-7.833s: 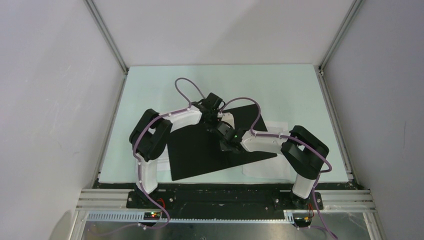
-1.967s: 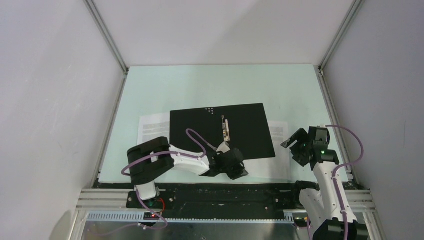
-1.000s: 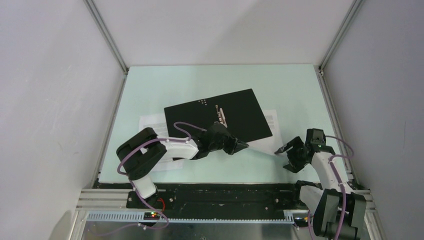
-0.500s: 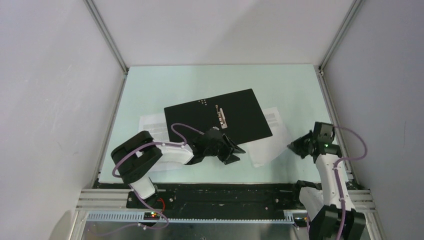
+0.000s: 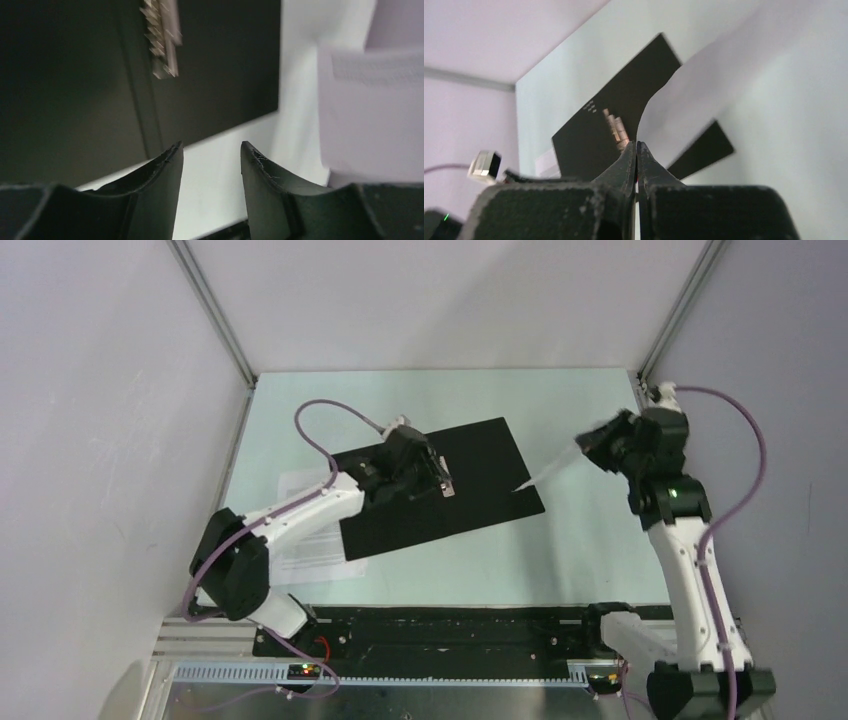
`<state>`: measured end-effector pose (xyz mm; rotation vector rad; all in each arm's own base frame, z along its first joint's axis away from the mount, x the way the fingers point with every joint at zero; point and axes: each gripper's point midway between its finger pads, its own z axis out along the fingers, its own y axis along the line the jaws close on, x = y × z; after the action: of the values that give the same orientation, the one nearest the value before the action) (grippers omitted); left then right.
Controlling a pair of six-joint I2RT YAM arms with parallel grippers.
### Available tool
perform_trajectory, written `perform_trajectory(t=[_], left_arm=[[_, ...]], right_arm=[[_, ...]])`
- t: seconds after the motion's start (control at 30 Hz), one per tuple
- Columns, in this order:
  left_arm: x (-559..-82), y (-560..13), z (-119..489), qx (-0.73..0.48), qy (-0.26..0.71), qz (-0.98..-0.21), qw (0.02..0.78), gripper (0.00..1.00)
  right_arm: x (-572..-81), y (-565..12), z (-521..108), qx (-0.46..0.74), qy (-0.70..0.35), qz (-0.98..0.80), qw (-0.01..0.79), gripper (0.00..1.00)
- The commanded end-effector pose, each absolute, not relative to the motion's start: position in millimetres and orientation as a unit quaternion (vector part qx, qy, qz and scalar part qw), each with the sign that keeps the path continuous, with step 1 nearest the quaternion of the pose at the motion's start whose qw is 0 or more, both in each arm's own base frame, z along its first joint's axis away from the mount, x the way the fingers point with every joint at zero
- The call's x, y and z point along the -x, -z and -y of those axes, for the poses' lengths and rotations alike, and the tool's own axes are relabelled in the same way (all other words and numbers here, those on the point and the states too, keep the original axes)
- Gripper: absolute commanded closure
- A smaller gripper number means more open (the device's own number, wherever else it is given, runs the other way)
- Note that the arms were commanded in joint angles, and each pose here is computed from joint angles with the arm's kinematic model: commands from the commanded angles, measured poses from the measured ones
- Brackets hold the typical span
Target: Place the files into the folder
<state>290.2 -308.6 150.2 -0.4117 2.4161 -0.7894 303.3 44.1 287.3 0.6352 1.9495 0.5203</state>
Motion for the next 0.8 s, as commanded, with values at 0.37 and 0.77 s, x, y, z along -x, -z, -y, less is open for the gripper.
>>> perform_trajectory(t=[0.37,0.77], left_arm=[[-405.4,-91.0,235.4,0.191,0.194,-0.934,0.232,0.48],[-444.4,-63.8,245.6,0.171,0.152,-0.940,0.251,0.49]], right_arm=[[-363.6,-391.9,-205.3,0.054,-0.345,-0.777,0.524,1.00],[-309.0,-144.2,-114.9,-0.174,-0.282,-0.894,0.302,1.00]])
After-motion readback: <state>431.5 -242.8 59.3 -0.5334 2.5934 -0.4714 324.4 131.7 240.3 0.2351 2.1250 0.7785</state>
